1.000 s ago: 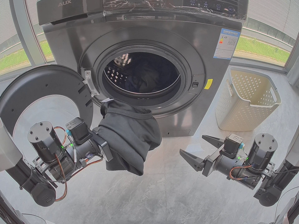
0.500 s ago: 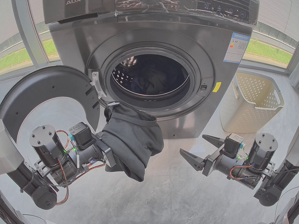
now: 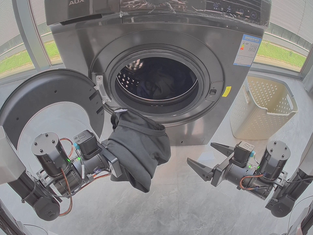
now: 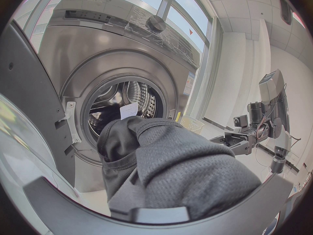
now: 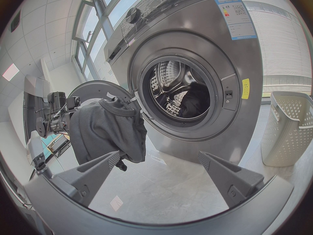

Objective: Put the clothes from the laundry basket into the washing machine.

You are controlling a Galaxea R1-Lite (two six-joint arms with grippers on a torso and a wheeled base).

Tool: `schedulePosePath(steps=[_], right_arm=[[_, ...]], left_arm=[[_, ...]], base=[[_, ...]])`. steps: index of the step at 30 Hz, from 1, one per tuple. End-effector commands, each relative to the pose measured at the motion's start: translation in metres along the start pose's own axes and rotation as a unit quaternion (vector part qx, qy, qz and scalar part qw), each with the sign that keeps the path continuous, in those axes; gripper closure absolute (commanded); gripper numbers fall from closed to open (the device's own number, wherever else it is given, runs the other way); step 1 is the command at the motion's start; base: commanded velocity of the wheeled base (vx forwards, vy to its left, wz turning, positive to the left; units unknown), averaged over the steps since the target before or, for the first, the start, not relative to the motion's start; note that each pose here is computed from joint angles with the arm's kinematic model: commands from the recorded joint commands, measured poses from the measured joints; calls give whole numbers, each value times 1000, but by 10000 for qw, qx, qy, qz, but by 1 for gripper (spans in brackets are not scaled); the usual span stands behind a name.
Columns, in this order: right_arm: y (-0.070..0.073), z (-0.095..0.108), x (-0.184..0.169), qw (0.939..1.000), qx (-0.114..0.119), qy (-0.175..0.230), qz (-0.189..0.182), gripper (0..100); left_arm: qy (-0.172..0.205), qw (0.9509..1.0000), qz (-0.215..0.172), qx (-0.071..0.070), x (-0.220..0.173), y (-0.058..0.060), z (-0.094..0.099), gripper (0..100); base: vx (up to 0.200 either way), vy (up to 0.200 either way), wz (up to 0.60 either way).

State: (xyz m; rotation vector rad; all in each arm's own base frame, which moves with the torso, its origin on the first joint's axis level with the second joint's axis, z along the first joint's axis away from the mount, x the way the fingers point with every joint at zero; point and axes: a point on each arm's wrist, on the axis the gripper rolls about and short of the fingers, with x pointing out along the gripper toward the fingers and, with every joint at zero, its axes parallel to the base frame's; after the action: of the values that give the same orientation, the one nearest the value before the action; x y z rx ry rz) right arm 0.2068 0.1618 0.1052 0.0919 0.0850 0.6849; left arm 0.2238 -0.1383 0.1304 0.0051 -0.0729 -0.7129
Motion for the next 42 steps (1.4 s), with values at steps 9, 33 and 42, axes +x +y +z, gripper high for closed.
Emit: schedulePosePath(steps=[9, 33, 42], right_arm=[[1, -2, 0, 10000, 1, 38, 20, 0], [1, -2, 0, 10000, 1, 54, 26, 0], [2, -2, 0, 10000, 9, 55, 34, 0]], left_arm=[[91, 10000, -7, 0, 0, 0, -4, 100], [168, 9999, 30, 12, 7, 2, -11, 100], [205, 9998, 14, -3, 5, 1, -12, 100]], base=[[0, 0, 0], [100, -8, 0], [0, -111, 0]])
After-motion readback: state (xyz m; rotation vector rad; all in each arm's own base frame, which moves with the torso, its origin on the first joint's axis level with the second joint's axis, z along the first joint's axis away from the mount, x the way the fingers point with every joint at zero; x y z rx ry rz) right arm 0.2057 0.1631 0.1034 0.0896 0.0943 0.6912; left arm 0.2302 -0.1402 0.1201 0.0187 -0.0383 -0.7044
